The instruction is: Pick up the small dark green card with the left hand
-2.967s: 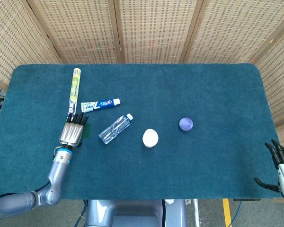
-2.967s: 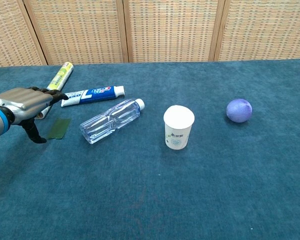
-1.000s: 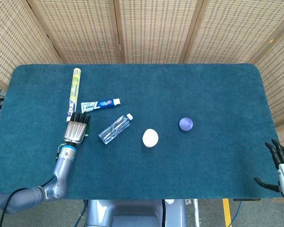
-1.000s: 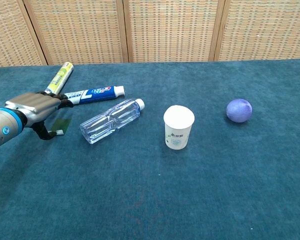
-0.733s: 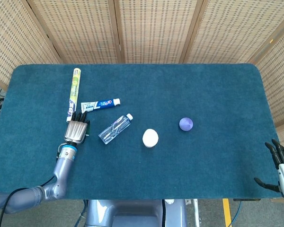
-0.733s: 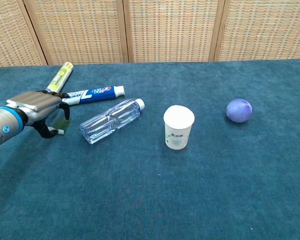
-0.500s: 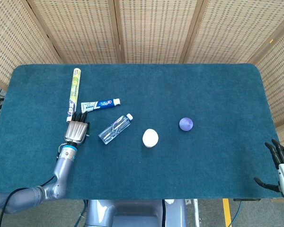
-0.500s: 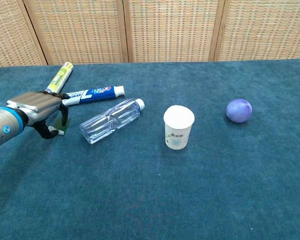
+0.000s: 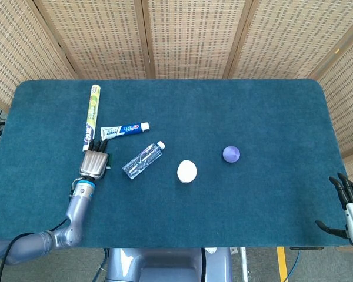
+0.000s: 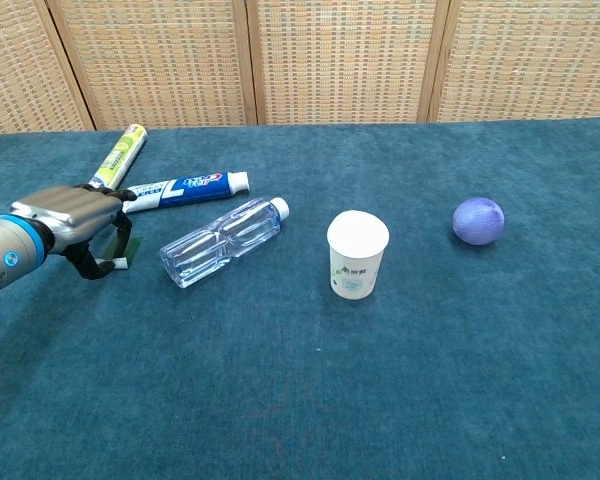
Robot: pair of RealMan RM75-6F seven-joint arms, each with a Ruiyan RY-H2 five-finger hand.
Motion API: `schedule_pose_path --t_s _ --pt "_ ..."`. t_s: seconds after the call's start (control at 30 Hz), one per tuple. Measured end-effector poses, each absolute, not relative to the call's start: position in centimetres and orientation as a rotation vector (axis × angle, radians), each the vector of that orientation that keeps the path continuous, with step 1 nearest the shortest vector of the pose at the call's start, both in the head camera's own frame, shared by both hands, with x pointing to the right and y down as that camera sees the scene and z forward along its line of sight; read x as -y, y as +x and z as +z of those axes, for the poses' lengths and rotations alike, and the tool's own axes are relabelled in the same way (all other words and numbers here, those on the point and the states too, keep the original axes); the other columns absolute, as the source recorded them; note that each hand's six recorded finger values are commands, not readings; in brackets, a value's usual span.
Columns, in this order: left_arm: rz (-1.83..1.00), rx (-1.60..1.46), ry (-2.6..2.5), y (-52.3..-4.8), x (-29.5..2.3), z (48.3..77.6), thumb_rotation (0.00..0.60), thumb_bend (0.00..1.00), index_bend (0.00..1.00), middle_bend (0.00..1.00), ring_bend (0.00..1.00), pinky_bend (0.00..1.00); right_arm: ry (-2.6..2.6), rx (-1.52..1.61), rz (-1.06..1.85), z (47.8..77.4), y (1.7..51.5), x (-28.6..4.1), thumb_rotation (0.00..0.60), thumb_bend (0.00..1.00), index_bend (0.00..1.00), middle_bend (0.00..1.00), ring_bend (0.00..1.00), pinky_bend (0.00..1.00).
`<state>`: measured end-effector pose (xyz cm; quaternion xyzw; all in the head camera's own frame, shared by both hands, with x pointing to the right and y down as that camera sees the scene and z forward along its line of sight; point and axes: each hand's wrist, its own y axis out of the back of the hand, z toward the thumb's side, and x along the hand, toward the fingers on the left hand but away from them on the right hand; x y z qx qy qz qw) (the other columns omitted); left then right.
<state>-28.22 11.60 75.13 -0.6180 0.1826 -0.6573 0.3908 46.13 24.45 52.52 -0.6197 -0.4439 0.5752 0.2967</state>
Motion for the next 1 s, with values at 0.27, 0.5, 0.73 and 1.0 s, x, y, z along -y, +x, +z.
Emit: schedule_pose_path --t_s 0.27,0.5,0.73,1.0 --pt "-1.674 -0.454 -1.565 -28.15 -11.64 75.28 0.600 0.44 0.57 0.00 0.00 0.00 -1.649 1.186 1.526 52.44 46.17 -24.42 0.600 0.15 0.00 0.00 0.00 0.00" --pt "-1.679 -0.451 -1.557 -28.23 -11.51 75.35 0.600 0.45 0.58 0.00 0.00 0.00 -1.649 1.186 1.525 52.41 46.21 -24.40 0.600 0.14 0.00 0.00 0.00 0.00" --pt "-1.685 -0.455 -1.552 -28.44 -11.31 75.34 0.600 0.47 0.58 0.00 0.00 0.00 -1.649 1.187 1.525 52.38 46.20 -24.42 0.600 0.15 0.00 0.00 0.00 0.00" --pt "-1.684 -0.469 -1.553 -28.41 -11.05 75.35 0.600 0.48 0.60 0.00 0.00 0.00 -1.647 1.185 1.528 52.44 46.22 -24.41 0.600 0.14 0.00 0.00 0.00 0.00"
